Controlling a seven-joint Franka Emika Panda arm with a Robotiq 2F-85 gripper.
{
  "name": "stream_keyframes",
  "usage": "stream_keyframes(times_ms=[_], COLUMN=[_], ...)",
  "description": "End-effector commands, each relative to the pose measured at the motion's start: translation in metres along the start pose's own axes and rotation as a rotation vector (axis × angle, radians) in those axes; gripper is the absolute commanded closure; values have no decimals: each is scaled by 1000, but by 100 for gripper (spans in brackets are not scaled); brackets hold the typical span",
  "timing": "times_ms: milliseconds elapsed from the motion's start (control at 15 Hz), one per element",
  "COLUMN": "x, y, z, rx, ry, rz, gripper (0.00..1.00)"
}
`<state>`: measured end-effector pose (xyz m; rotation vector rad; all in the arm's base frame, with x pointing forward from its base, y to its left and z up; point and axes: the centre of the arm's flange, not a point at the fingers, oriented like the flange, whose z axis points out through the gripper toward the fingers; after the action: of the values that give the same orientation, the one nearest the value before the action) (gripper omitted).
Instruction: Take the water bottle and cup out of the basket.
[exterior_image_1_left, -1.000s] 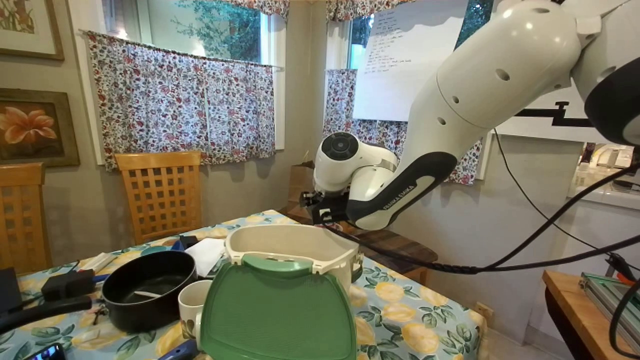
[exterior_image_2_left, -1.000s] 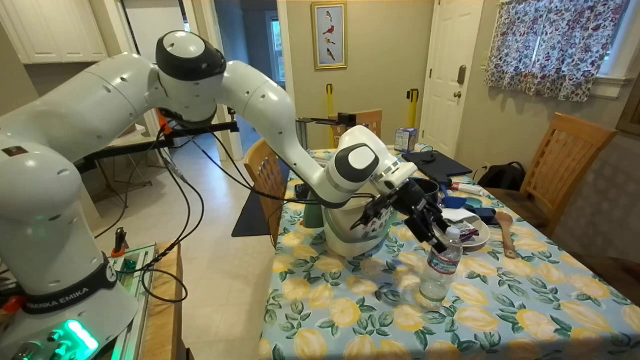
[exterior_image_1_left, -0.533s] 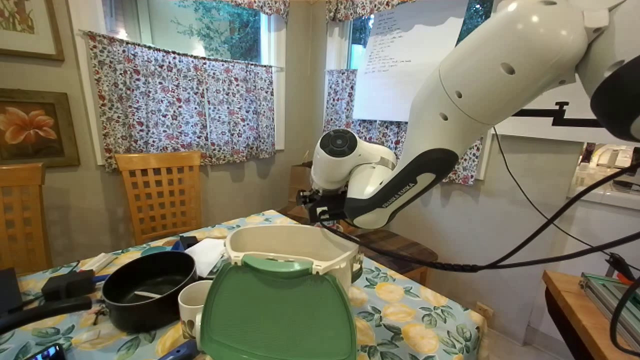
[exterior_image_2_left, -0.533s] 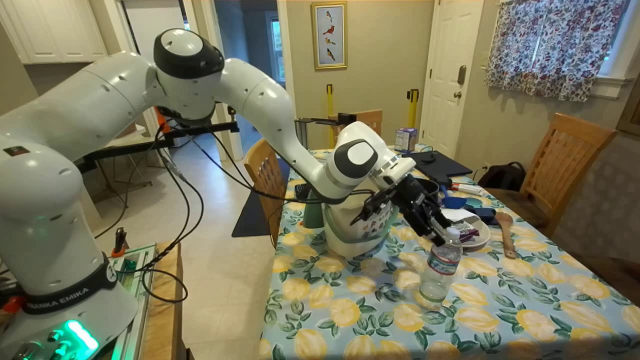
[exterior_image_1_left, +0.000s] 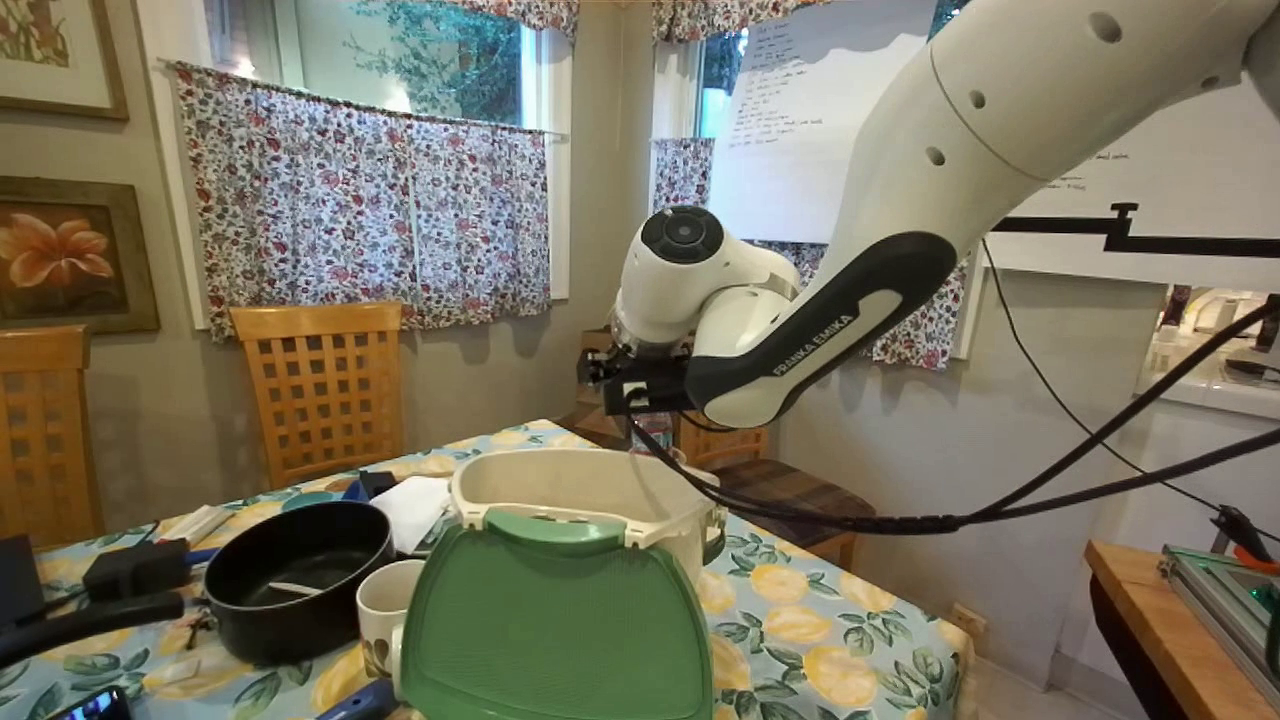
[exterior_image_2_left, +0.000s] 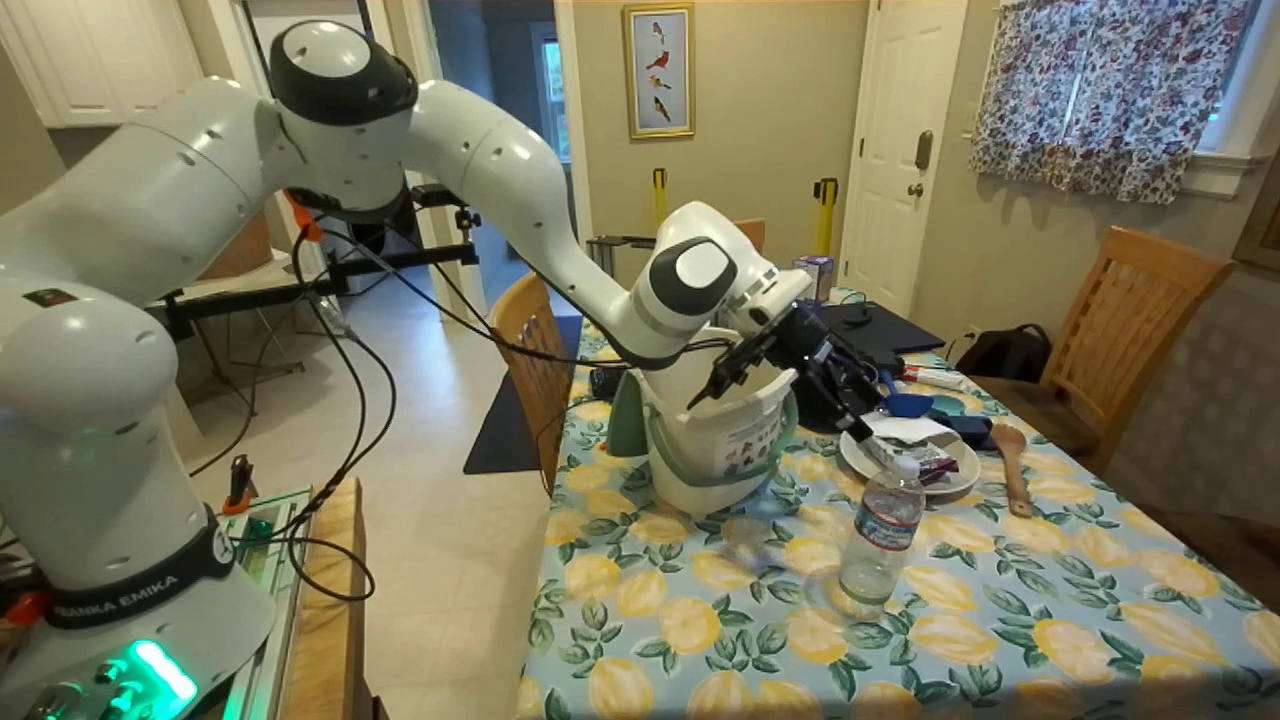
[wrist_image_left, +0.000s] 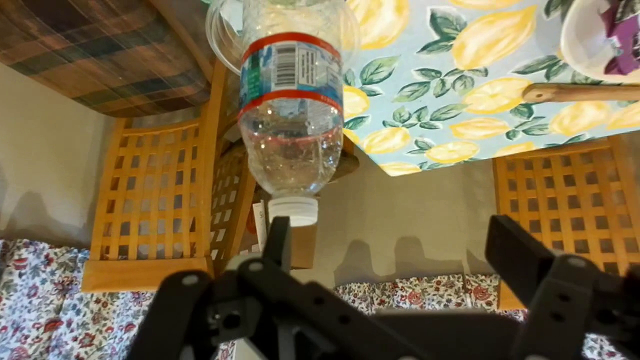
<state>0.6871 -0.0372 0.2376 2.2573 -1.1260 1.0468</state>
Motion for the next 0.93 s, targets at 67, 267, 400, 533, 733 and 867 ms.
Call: stream_keyframes(times_ms=[67,267,400,533,733,867], x=[7,12,17,18,16,15], y=[12,14,20,29,41,50], z=[-57,-82,-98,-112,-133,-143], rx=[88,158,198,226,273,267], ry=[-143,-213,-262,-312,-393,-434], rz=[-41,-82,-100,-119,-150,-161], gripper=[0,0,0,0,0,0])
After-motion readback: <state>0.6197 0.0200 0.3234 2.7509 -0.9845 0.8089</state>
